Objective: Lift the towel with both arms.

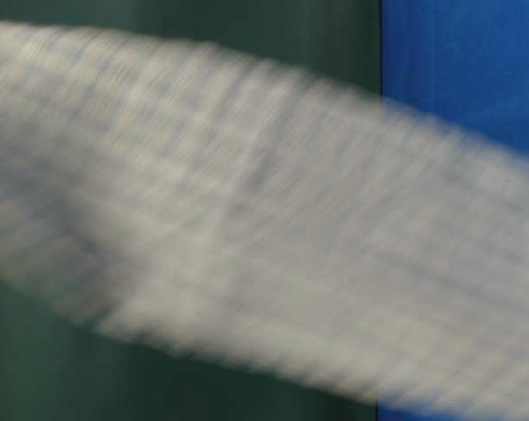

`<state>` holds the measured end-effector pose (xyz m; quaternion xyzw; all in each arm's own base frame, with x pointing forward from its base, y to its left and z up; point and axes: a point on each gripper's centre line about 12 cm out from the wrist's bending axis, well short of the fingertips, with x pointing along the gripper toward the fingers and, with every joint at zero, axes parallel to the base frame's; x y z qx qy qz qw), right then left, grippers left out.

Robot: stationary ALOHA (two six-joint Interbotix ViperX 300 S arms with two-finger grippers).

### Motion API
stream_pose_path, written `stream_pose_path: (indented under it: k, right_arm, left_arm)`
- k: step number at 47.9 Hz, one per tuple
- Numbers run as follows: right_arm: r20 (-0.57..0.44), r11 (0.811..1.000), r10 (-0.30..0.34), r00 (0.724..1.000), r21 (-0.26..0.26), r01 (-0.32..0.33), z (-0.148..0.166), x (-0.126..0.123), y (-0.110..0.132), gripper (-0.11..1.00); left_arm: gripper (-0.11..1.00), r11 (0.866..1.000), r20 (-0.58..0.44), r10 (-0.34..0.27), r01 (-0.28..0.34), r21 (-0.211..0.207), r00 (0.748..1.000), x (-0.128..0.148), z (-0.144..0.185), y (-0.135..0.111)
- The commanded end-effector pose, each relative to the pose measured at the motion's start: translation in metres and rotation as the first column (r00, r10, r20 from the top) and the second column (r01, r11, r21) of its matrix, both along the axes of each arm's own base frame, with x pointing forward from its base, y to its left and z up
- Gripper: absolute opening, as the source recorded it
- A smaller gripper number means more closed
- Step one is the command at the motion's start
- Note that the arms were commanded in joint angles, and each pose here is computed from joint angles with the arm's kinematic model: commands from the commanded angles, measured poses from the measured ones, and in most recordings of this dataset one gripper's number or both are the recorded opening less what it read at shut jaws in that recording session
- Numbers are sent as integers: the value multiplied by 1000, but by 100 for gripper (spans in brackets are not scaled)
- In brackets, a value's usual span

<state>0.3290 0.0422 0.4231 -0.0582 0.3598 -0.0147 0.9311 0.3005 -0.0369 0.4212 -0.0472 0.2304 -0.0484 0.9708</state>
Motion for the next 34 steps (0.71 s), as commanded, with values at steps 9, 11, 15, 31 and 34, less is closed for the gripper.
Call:
stream_pose_path:
  k: [9, 11, 15, 31, 34]
  right_arm:
    - [28, 1000, -12, 1000, -19, 12, 7, 0, -4, 70]
    - [28, 1000, -12, 1000, -22, 13, 7, 0, -5, 70]
    - [29, 1000, -15, 999, -26, 16, 8, 0, -6, 70]
    - [-29, 999, -17, 999, -33, 16, -14, 5, -5, 70]
    - [-57, 999, -18, 998, -37, 16, -25, 8, -4, 70]
  left_arm:
    - [89, 1000, 52, -1, 1, -2, 999, -7, 11, 1]
    - [89, 1000, 54, 1, -1, -2, 999, -7, 12, 1]
    - [89, 1000, 51, 1, -1, -2, 999, -6, 10, 1]
    - [89, 1000, -35, 2, -2, 5, 999, 7, -26, 0]
    - [89, 1000, -65, 1, -1, 10, 998, 12, -41, -1]
